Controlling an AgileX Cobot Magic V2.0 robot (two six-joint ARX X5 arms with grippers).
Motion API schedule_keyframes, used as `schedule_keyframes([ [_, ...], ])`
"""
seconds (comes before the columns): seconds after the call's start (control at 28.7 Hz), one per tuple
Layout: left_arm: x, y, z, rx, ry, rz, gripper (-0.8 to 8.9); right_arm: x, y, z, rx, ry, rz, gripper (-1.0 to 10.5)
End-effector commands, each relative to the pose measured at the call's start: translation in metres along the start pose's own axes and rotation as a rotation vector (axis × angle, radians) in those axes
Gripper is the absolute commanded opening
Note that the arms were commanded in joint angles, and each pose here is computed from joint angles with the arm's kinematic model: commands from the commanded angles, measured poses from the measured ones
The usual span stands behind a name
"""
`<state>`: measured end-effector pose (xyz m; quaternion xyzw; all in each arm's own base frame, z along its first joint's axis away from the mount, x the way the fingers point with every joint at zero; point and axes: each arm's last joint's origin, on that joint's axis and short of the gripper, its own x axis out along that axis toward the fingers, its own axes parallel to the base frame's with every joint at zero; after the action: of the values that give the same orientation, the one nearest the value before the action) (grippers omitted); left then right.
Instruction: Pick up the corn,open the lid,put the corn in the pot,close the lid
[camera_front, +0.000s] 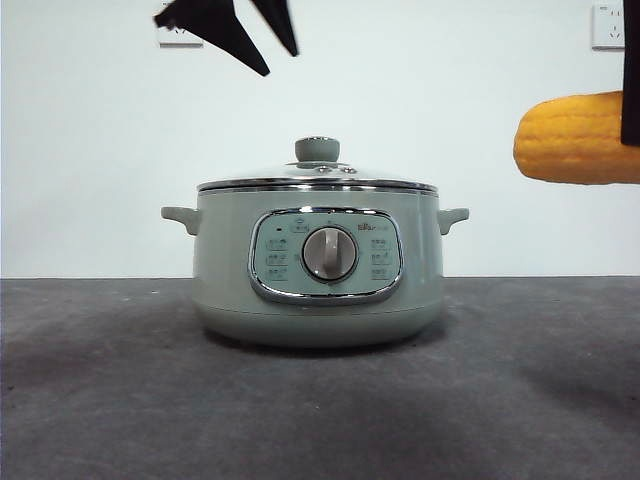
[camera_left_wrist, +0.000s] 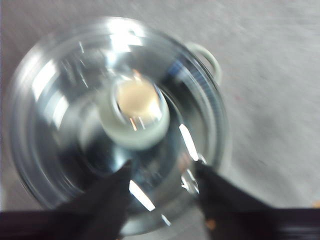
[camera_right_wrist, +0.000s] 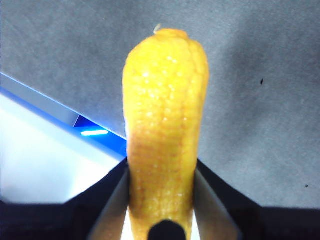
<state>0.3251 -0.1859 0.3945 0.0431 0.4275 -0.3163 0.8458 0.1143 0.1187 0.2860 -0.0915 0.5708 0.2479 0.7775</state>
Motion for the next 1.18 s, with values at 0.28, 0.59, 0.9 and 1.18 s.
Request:
schedule_keyframes([
  [0.28,0.051,0.003,0.016,0.135,0.027,0.087,6.69,0.000,0.000,0.000,0.009,-0.003,0.004,-0.2],
  [0.59,0.089,0.005,0.016,0.151,0.052,0.075,6.68,0.000,0.000,0.001,0.009,-0.004,0.005,-0.2],
  [0.9,0.099,-0.001,0.013,0.164,0.075,0.088,6.55,-0.001,0.001,0.003,0.008,-0.031,0.010,-0.2],
  [1.18,0.099,-0.001,0.013,0.164,0.080,0.088,4.32,0.000,0.001,0.004,0.008,-0.035,0.011,-0.2],
])
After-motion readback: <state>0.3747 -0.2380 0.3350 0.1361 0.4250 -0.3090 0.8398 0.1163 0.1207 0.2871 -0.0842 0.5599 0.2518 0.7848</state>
